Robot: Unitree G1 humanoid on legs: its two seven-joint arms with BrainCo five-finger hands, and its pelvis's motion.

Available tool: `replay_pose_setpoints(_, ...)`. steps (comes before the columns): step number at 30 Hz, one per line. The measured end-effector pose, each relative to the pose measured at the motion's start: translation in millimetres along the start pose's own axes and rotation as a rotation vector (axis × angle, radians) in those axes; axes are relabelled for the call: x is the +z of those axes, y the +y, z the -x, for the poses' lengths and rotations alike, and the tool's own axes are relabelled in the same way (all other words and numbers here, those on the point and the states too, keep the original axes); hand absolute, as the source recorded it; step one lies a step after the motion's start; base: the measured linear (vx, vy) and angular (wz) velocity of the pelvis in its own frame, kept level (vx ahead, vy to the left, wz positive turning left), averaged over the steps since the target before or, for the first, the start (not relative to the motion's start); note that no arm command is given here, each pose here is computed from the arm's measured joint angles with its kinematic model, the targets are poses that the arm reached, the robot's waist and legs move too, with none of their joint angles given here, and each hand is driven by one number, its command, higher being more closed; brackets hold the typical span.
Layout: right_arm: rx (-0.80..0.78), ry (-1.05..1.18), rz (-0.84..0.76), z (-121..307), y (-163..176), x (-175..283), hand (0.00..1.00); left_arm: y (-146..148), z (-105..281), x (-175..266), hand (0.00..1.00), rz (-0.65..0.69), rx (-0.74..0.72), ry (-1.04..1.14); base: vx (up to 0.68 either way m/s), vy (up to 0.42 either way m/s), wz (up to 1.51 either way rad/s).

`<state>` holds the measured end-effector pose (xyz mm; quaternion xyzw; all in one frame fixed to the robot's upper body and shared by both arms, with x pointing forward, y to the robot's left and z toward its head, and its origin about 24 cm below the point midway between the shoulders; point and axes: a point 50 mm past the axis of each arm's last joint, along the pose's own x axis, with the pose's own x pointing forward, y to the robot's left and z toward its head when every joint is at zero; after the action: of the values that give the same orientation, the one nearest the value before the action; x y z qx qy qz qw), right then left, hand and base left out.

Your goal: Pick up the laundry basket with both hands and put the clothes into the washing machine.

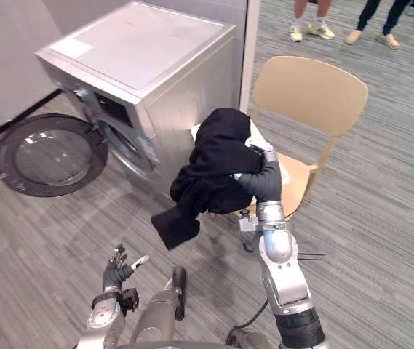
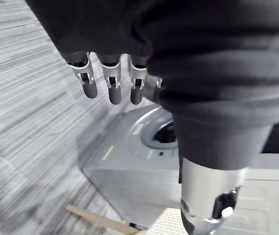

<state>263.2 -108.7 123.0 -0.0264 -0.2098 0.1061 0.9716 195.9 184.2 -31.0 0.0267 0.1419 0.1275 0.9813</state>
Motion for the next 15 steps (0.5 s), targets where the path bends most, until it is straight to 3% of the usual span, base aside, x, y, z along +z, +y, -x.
replay_pose_setpoints(5,0.098,0.126,0.075,-3.0,-5.8,-26.3,1.0,-30.2,-17.1,47.2,0.0,-0.153,-0.181,-0.234,-0.1,0.169,0.56)
replay_pose_setpoints(8,0.227,0.18,0.067,-7.8,18.0,-38.3,1.0,-28.5,-18.9,52.3,0.0,-0.295,-0.26,-0.284,-0.07,0.156,0.08)
replay_pose_setpoints(15,0.447,0.122,0.05,-24.7,67.1,-28.0,1.0,-55.3,-24.7,80.2,0.0,-0.438,-0.405,-0.44,-0.07,0.086,-0.01)
